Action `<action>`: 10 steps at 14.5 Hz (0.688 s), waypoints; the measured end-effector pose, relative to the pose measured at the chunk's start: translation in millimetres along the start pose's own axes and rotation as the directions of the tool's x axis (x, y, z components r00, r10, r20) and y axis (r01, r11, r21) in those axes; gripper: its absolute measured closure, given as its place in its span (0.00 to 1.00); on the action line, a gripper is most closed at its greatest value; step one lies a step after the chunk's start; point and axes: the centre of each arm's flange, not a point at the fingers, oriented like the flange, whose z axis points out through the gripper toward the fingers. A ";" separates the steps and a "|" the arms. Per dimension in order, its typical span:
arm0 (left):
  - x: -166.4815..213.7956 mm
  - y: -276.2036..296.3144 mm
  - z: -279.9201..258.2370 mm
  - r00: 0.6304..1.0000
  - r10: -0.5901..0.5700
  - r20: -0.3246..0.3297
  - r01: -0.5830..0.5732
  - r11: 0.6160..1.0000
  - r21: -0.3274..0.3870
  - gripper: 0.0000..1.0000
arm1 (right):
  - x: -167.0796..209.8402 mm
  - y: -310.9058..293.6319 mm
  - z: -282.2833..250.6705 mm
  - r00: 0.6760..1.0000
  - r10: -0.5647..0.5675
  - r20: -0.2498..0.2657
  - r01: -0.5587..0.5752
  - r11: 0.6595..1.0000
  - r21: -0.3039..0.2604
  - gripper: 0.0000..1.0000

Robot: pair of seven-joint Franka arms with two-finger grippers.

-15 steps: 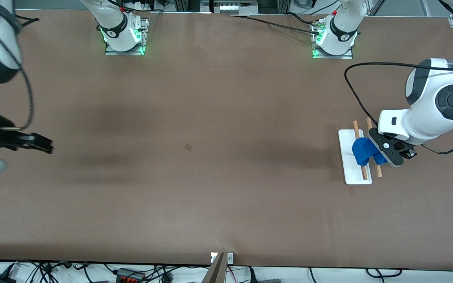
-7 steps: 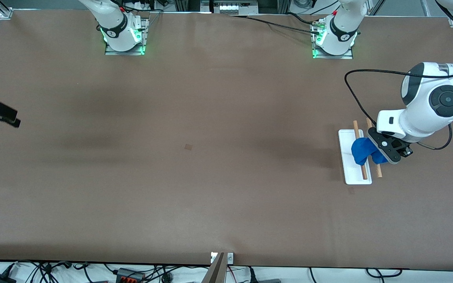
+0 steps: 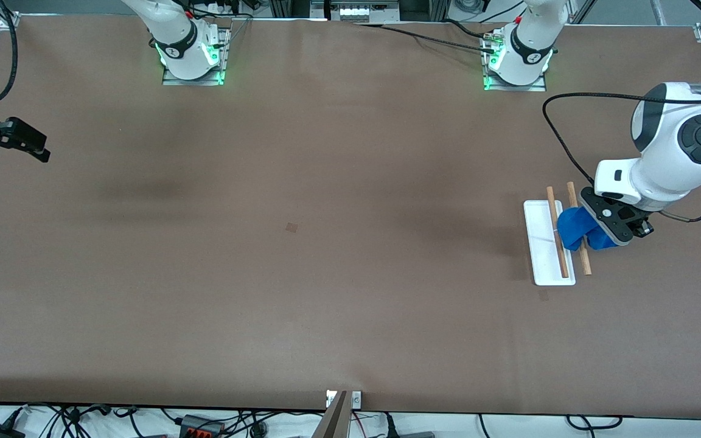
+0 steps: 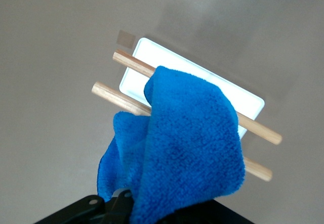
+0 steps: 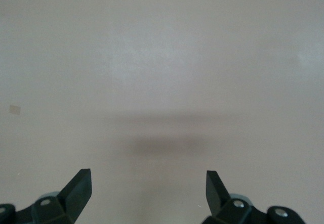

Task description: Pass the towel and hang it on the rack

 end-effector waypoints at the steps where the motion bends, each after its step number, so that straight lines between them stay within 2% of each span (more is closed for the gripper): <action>1: -2.5 2.1 8.0 1.000 -0.002 -0.009 0.002 1.000 0.003 0.92 | -0.1 -0.7 5.0 1.000 0.000 0.004 0.000 1.000 0.002 0.00; 4: -5.8 6.4 21.3 1.000 -0.003 -0.015 0.003 1.000 -0.005 0.92 | 0.6 -1.9 11.8 1.000 -0.002 0.007 0.002 1.000 0.004 0.00; 10: 3.9 14.0 34.2 1.000 -0.012 -0.029 0.012 1.000 0.009 0.92 | 3.5 -0.4 -0.8 1.000 0.000 -0.027 0.000 1.000 0.003 0.00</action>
